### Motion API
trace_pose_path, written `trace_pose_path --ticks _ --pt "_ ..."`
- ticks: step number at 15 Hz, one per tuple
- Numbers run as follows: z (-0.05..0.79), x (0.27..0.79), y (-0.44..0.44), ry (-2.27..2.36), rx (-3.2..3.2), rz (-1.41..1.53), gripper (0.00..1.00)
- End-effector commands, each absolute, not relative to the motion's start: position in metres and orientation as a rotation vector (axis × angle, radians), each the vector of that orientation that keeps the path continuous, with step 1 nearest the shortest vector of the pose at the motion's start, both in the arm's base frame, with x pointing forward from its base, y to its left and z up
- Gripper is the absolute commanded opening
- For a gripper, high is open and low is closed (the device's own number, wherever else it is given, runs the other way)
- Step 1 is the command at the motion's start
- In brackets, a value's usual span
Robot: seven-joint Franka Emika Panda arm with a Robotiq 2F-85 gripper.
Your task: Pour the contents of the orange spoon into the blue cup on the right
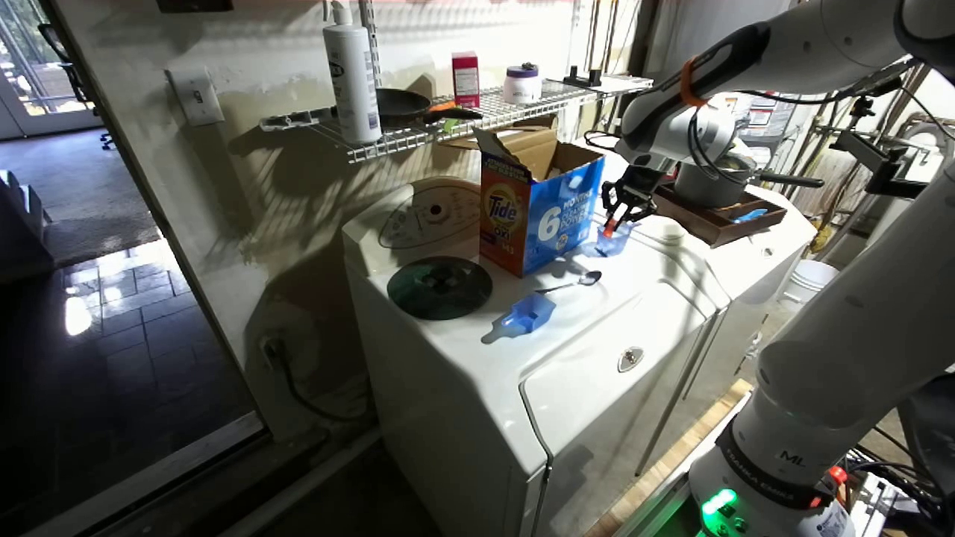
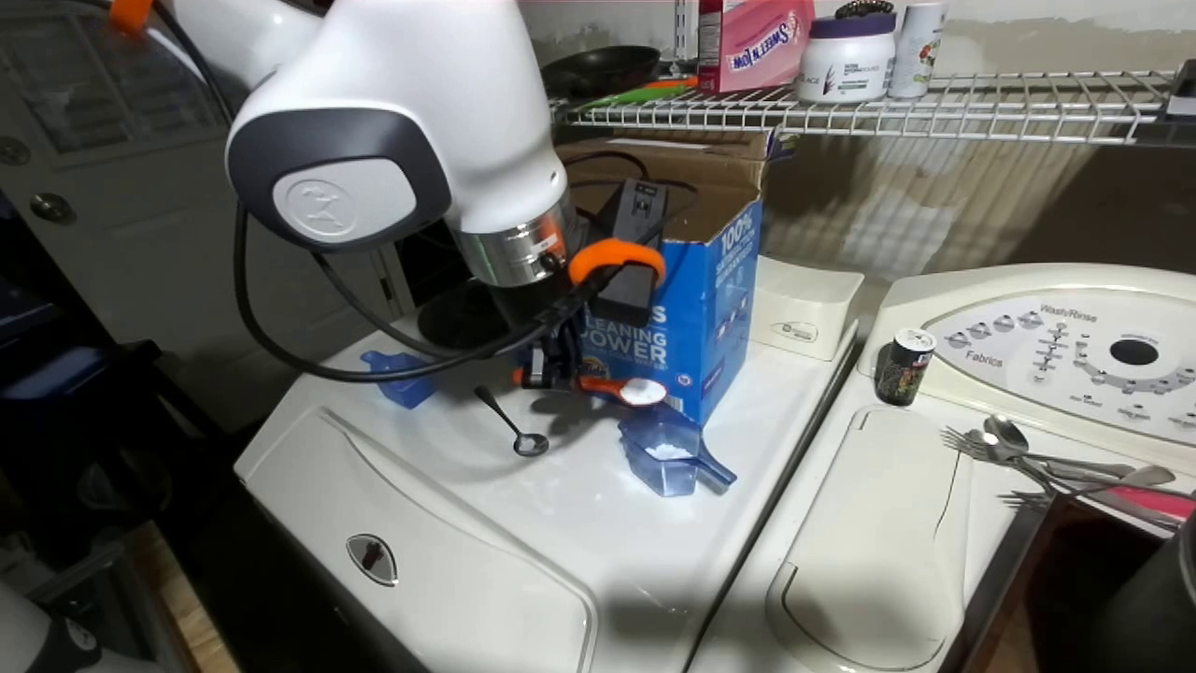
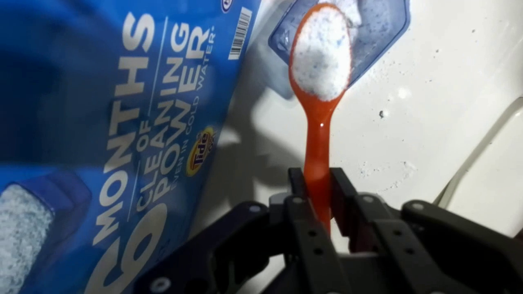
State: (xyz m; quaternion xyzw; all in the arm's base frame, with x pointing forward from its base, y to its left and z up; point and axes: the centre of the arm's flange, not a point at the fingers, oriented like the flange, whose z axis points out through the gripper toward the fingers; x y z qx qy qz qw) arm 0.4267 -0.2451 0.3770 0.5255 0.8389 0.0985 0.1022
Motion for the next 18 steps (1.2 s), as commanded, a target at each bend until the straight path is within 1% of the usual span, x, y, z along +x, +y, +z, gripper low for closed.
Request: trace_pose_path --ticks 1,18 --pt "0.377 0.438 -0.261 2.501 1.538 0.345 0.05" --pt "0.384 0.444 -0.275 2.494 1.62 0.467 0.05"
